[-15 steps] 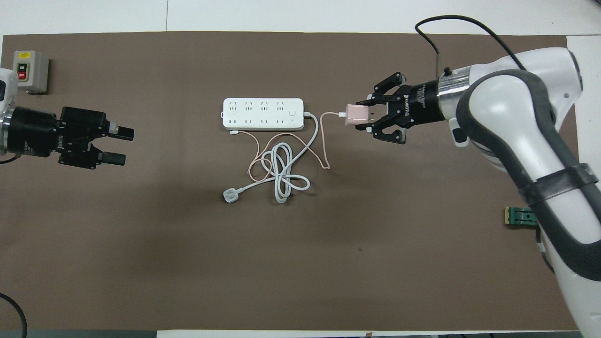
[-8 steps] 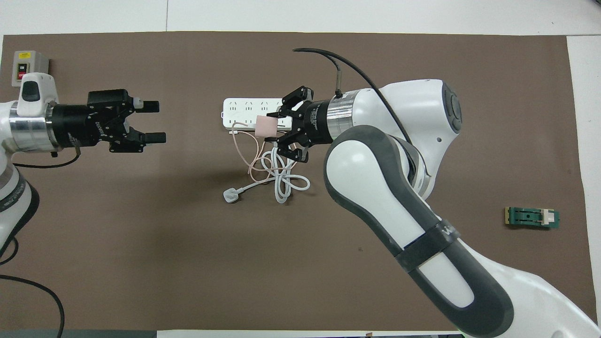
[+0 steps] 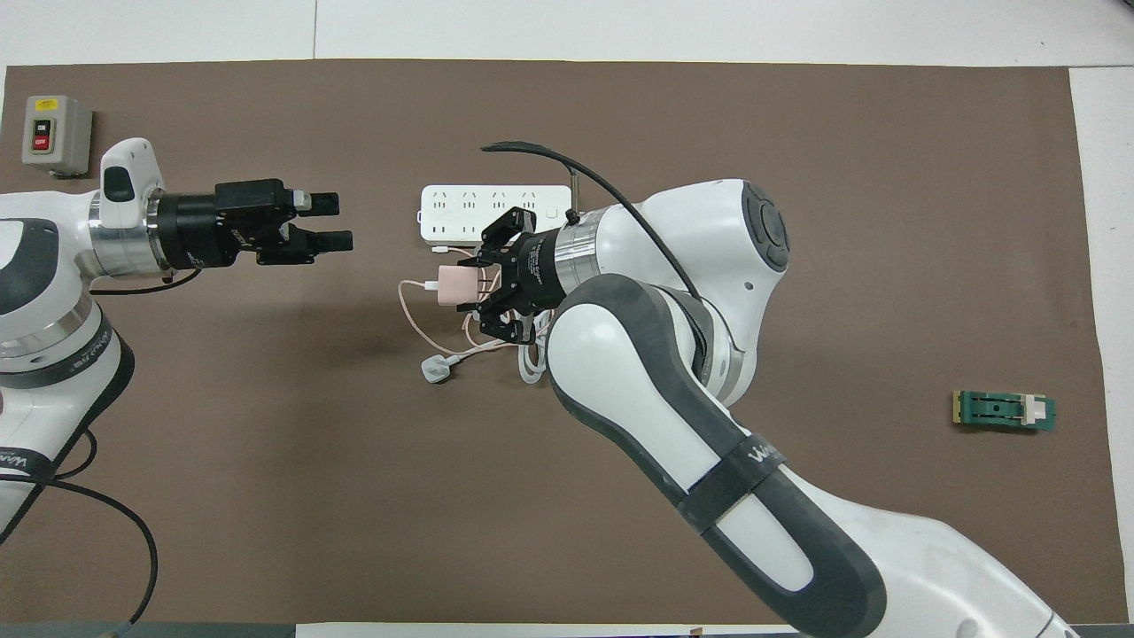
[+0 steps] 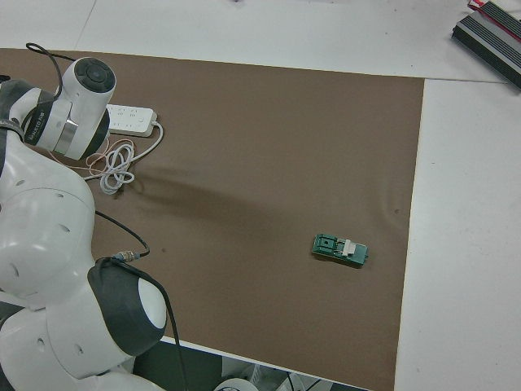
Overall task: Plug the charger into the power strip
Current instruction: 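Grasp the charger with the left gripper from the right gripper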
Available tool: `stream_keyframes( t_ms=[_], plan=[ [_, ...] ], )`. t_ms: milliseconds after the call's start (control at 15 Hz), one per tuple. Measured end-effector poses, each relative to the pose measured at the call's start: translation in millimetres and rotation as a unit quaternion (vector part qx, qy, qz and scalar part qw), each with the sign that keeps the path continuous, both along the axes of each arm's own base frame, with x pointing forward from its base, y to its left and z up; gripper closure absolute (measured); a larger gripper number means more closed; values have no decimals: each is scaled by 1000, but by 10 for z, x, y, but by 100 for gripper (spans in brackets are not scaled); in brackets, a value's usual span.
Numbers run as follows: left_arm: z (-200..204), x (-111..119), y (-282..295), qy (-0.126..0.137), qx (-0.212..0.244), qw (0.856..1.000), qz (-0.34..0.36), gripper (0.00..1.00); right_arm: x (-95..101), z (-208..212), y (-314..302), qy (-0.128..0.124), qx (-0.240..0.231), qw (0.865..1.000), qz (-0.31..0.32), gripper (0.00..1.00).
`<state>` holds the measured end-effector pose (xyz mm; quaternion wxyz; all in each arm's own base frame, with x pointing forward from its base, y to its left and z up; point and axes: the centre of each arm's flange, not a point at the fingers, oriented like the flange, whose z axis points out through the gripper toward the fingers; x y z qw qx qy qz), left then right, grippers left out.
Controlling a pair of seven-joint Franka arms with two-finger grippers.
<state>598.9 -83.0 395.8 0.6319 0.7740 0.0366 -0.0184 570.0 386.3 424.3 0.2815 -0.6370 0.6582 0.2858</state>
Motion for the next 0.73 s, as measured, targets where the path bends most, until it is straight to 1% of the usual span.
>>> stream_keyframes(
  t_ms=[133,199,332,465,731],
  plan=[
    [-61,-40,-192,-47,-4,999,-25,0,50,29,42,7,4,1000,-10,52],
    [-107,-68,-289,-60,-5,998,-35,0,88,49,52,8,7,1000,-15,52],
    [-209,-137,-395,-61,-7,997,-47,0,137,73,71,11,11,1000,-18,52],
    [-314,-202,-409,-52,-12,998,-46,0,161,94,87,12,13,1000,-18,52],
    [-405,-296,-483,-31,-60,997,-30,0,176,97,96,12,14,1000,-18,52]
  ],
)
